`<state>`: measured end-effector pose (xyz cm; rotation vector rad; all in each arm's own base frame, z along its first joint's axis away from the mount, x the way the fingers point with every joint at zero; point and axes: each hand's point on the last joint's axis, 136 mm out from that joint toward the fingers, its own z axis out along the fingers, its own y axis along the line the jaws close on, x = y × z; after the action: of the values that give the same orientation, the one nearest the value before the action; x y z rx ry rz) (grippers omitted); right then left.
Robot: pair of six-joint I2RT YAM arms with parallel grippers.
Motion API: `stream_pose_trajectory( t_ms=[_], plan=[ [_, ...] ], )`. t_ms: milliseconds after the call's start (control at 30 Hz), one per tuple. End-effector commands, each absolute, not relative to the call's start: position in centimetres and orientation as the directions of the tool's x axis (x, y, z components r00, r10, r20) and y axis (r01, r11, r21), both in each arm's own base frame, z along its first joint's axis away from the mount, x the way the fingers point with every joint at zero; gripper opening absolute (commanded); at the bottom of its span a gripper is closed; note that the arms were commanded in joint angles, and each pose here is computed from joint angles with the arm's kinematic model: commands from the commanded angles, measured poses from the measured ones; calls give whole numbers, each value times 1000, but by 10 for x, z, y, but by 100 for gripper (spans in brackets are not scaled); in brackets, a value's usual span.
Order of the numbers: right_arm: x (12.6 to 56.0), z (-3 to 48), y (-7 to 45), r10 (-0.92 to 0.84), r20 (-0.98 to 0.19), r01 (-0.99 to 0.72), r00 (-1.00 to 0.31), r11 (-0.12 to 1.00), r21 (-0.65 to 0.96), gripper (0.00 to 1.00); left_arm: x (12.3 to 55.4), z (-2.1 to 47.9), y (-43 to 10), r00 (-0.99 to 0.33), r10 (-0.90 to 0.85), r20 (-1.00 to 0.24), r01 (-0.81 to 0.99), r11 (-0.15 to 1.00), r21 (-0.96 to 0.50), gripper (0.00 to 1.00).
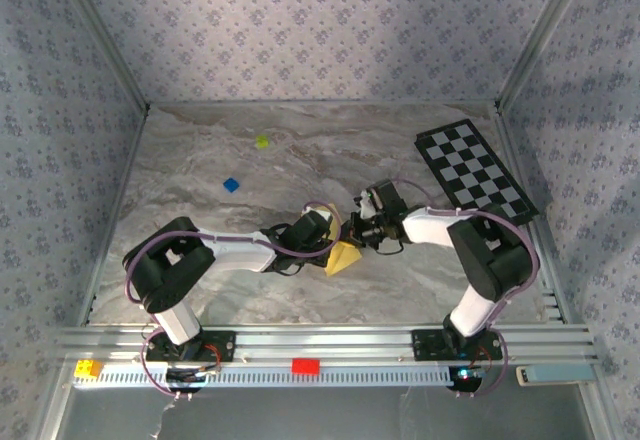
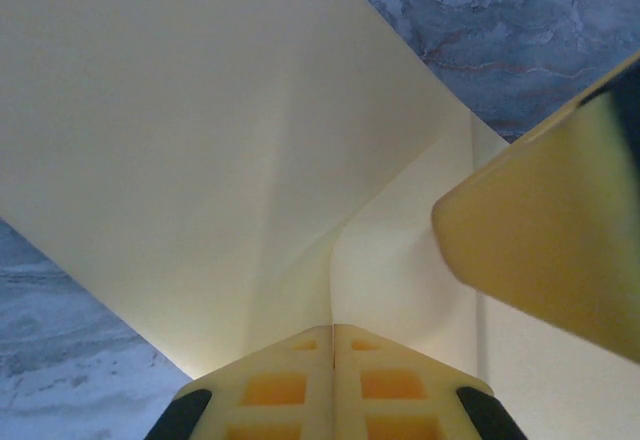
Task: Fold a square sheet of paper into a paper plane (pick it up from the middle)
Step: Fold the triangle a second time at the center of the table.
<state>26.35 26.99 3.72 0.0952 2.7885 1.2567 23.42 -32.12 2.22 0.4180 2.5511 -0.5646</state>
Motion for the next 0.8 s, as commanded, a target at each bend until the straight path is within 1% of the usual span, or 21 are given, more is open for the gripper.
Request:
stream_pose_trajectory(
  t_ms=[0,133,300,367,433,500,567,667,767],
  plan=[
    [260,29,274,66,-8,37,-998,646,762,4,221,-1,-304,-865,236,-443,377,889,-262,0],
    [251,7,259,67,29,68,-997,713,698,3,221,0,-304,-865,236,-443,377,888,-263,0],
    [241,-8,248,76,53,92,-996,744,661,2,224,11,-308,-861,218,-460,372,886,-277,0],
    [241,-8,248,87,52,100,-995,740,665,2,227,23,-310,-859,200,-471,363,887,-285,6],
    [243,-7,249,92,50,102,-994,738,667,2,232,38,-308,-858,169,-484,338,897,-285,19],
    [244,-7,248,108,45,111,-993,744,658,1,234,55,-306,-856,132,-500,314,901,-299,25],
    [244,-8,246,138,45,134,-989,745,653,1,235,67,-299,-862,79,-500,263,914,-308,35],
    [245,-9,242,195,41,174,-980,738,651,1,230,80,-296,-875,-3,-483,205,903,-377,35],
    [244,-9,241,231,49,206,-972,726,656,1,223,90,-303,-883,-63,-465,189,859,-475,24]
  ],
)
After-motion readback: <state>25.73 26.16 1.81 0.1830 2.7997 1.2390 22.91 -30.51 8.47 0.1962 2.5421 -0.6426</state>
